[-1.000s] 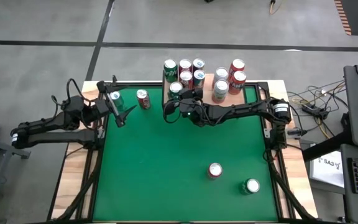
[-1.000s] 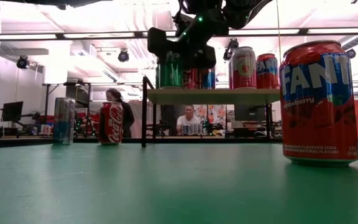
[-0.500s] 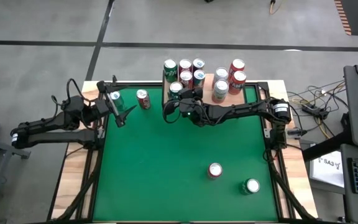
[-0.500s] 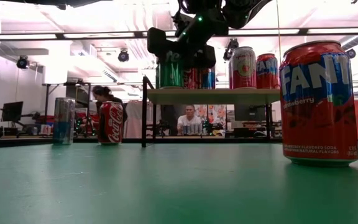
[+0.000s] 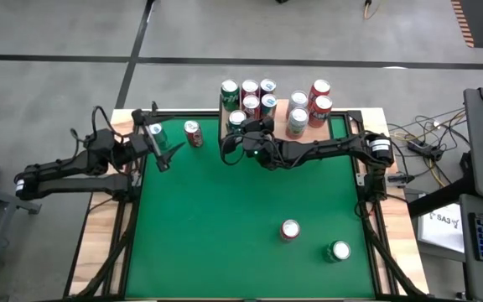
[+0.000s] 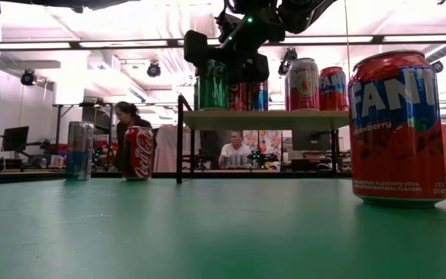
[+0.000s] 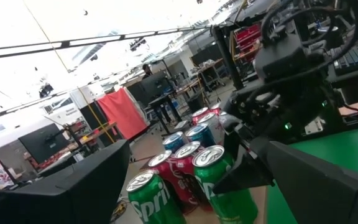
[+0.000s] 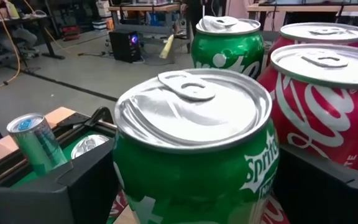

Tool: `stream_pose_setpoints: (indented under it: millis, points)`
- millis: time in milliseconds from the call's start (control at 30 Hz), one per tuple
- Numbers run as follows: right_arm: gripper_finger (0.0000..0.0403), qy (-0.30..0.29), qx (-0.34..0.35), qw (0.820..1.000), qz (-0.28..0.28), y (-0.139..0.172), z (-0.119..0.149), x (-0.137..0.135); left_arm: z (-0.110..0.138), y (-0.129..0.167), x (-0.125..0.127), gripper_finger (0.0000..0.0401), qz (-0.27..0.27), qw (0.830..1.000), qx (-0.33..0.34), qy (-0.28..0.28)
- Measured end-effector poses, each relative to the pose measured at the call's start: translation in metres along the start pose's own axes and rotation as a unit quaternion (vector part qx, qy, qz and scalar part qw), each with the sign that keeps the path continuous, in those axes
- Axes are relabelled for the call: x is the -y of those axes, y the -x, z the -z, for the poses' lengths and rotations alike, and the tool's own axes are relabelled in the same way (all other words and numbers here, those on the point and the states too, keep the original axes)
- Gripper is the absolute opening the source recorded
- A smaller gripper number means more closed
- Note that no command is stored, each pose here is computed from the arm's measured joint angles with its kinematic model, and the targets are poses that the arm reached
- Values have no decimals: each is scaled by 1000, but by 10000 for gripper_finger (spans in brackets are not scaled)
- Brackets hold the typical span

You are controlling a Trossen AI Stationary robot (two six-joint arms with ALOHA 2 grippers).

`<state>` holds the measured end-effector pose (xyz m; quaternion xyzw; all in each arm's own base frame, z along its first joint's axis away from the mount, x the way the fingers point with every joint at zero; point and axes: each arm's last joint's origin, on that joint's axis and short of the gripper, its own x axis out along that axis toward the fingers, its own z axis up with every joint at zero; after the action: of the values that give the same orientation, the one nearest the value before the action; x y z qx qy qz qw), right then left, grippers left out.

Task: Place canned beverage on shelf
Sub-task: Put the top green soda can aligned with the green soda can on the shelf

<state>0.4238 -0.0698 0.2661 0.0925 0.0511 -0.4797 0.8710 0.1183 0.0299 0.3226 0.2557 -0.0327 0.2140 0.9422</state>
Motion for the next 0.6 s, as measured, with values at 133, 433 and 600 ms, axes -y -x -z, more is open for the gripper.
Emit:
stream_pose_setpoints:
  millis: [133,433,600]
  points:
    - [350,-3,2,1000,-1,1,-2,0,1,-1,1,363,1,1000,-3,-1]
    - [350,-10,7,1000,-3,3,-8,1,1,-2,1,363,3,1000,-5,-5]
    - [350,-14,19,1000,-9,5,-11,-1,1,-2,1,363,3,1000,-5,-5]
